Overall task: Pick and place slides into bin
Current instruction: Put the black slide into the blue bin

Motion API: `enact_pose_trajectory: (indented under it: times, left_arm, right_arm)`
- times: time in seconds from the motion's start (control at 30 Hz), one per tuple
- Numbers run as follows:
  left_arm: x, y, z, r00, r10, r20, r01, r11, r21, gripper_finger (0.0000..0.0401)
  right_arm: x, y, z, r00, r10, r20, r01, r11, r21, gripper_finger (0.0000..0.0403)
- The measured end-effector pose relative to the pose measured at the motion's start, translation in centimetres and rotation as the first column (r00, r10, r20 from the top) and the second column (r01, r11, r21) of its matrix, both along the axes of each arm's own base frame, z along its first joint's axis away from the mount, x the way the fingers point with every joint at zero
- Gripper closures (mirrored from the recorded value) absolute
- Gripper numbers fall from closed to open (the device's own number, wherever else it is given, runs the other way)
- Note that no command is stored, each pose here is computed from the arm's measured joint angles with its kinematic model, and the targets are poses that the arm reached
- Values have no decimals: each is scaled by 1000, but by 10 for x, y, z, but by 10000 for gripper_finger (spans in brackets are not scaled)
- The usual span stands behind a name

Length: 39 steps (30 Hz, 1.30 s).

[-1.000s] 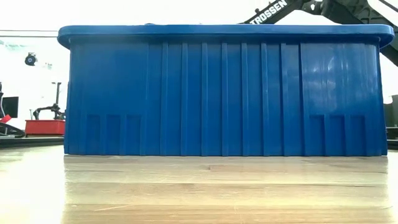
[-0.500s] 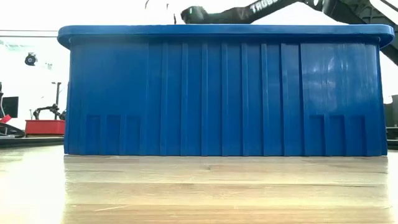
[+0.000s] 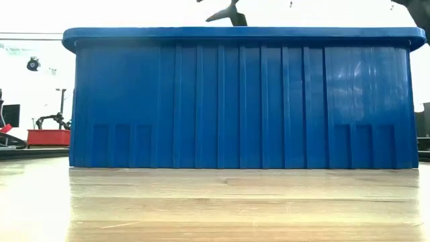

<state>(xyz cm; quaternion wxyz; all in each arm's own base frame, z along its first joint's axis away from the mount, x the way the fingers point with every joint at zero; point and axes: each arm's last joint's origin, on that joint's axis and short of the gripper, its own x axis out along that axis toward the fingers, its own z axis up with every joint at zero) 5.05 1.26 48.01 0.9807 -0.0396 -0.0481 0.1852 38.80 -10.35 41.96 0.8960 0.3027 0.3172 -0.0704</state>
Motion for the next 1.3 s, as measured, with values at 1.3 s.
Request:
enact_pose_trajectory:
  times: [1.3]
  left_arm:
    - [-24, -2, 1, 998, -1, 61, 0, 1000, 6, 393]
  right_arm:
    - [-184, 339, -99, 304, -283, -909, 747, 663, 43, 188]
